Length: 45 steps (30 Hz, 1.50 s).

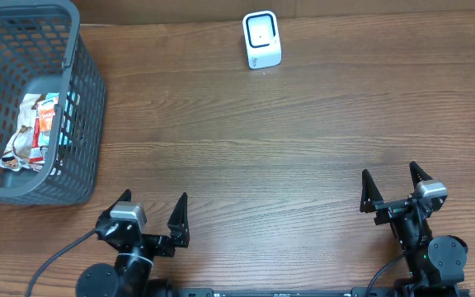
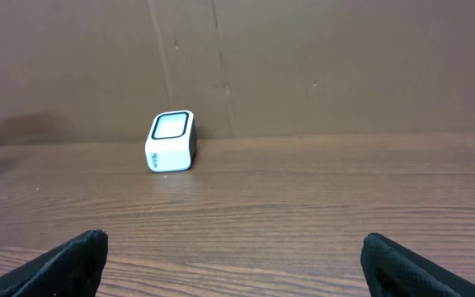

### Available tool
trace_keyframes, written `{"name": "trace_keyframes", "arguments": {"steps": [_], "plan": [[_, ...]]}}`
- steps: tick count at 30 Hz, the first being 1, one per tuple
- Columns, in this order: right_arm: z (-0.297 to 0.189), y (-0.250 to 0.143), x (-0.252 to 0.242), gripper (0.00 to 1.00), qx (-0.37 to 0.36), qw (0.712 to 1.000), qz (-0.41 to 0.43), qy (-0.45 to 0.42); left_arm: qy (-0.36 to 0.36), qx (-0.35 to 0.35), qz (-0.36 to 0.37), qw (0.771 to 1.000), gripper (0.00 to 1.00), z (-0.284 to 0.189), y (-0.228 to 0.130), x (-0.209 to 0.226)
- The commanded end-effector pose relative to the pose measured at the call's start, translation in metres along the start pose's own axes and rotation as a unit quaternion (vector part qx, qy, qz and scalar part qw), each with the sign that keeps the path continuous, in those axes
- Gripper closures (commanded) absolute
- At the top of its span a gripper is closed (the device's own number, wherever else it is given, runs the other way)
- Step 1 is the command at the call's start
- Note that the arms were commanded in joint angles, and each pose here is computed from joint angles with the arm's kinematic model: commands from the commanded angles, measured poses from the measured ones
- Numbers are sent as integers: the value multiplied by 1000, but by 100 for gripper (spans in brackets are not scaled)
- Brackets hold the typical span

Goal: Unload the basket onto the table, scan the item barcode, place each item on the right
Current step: 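Reach the left gripper into the grey basket over the items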

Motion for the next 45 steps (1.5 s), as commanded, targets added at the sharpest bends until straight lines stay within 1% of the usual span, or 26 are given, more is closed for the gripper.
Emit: {"name": "trace_keyframes", "arguments": {"steps": [1,3,8,12,15,17,21,24,26,29,31,35,38,40,45], "plan": [[0,-2,-2,0,-2,1000,0,-5,-35,13,-6,999,0,-7,27,-14],[0,-2,-2,0,-2,1000,0,-5,-46,38,-11,998,0,-6,42,-19],[0,-2,-2,0,-2,1000,0,-5,-35,126,-14,991,0,5,71,-21],[0,-2,-2,0,-2,1000,0,-5,-32,205,8,978,0,16,99,-22],[0,-2,-2,0,-2,1000,0,-5,-37,251,29,967,0,26,123,-24],[0,-2,-2,0,-2,1000,0,-5,-36,285,31,957,0,35,137,-24],[0,-2,-2,0,-2,1000,0,-5,-33,351,10,936,0,61,158,-21],[0,-2,-2,0,-2,1000,0,-5,-32,367,4,930,0,92,167,-16],[0,-2,-2,0,-2,1000,0,-5,-24,377,4,926,0,110,164,-10],[0,-2,-2,0,-2,1000,0,-5,-15,379,10,925,0,136,161,-1],[0,-2,-2,0,-2,1000,0,-5,8,373,24,928,0,148,162,8],[0,-2,-2,0,-2,1000,0,-5,51,324,32,944,0,162,177,32],[0,-2,-2,0,-2,1000,0,-5,92,278,21,956,0,160,197,61],[0,-2,-2,0,-2,1000,0,-5,125,251,10,960,0,156,207,85],[0,-2,-2,0,-2,1000,0,-5,210,208,-21,955,0,131,223,146]]}}
Point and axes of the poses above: each gripper's point midway between its finger pads, its own z axis out along the fingers, its own x axis along the line the jaws close on, y = z × x, the point moved 6 cm from there along -z, back along the fingers, and after that the axes turned 1 degree about -z, right-handed, at the moved point
